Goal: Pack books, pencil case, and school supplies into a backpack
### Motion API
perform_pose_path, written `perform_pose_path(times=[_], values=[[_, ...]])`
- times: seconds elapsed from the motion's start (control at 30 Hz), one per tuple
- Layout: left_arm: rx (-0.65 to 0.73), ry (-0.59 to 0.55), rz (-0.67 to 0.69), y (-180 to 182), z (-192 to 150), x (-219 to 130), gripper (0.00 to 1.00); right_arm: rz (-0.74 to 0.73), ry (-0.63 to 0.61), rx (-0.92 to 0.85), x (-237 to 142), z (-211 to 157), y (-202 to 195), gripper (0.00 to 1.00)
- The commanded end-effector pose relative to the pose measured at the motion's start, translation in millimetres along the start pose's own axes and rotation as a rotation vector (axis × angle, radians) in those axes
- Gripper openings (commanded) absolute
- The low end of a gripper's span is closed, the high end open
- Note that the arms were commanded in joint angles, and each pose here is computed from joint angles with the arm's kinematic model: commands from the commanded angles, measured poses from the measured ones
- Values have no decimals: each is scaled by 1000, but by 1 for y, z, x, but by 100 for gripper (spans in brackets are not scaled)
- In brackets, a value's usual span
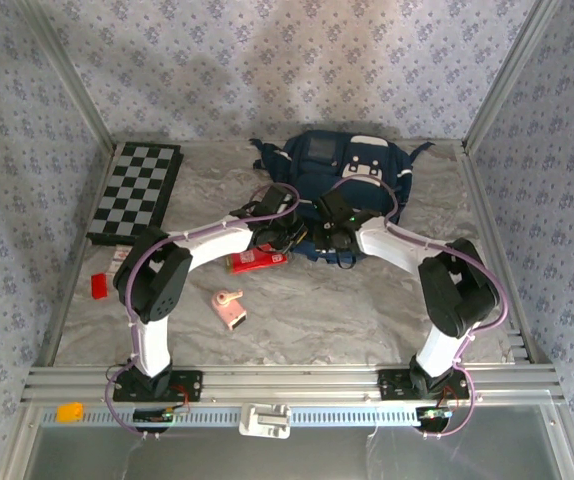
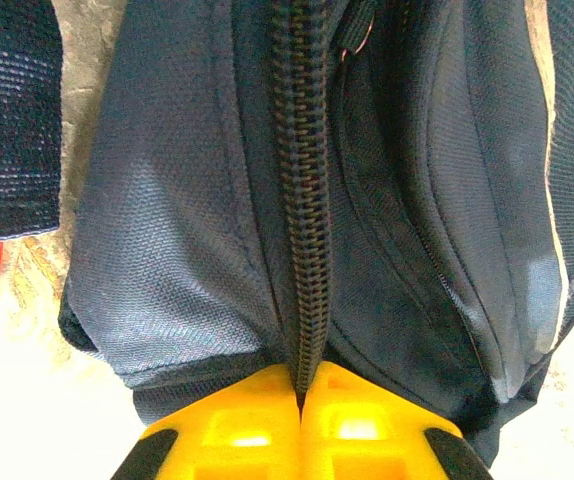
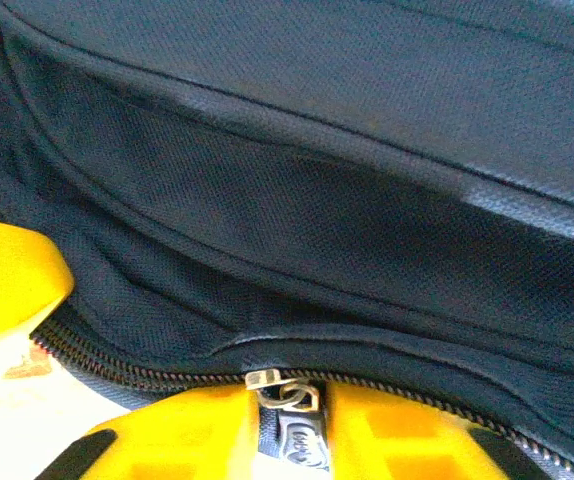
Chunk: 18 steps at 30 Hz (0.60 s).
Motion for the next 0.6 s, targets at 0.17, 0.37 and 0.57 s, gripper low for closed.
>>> perform_pose_path(times=[0.17,0.37,0.57], values=[[62,-70,-54,-29,1,-36,0,-53,-41,2,-14,-5,-11,8],[83,-122,-31,-29,9,-50,0,-94,-36,14,-29,-19,-30,0],[79,-148,-34,-27,23,-59,0,-124,-25,89,-43,-33,-66,0]])
Point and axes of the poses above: each hand's point on the last joint's axis, 136 mm out from that joint toward the fingers, its own x axis out along the fingers, its own y axis along the line the jaws close on, z = x × y, the point moved 8 cm from there along -x, back along the fingers, and after that the axes turned 5 degrees about x, right-handed, at the moved point
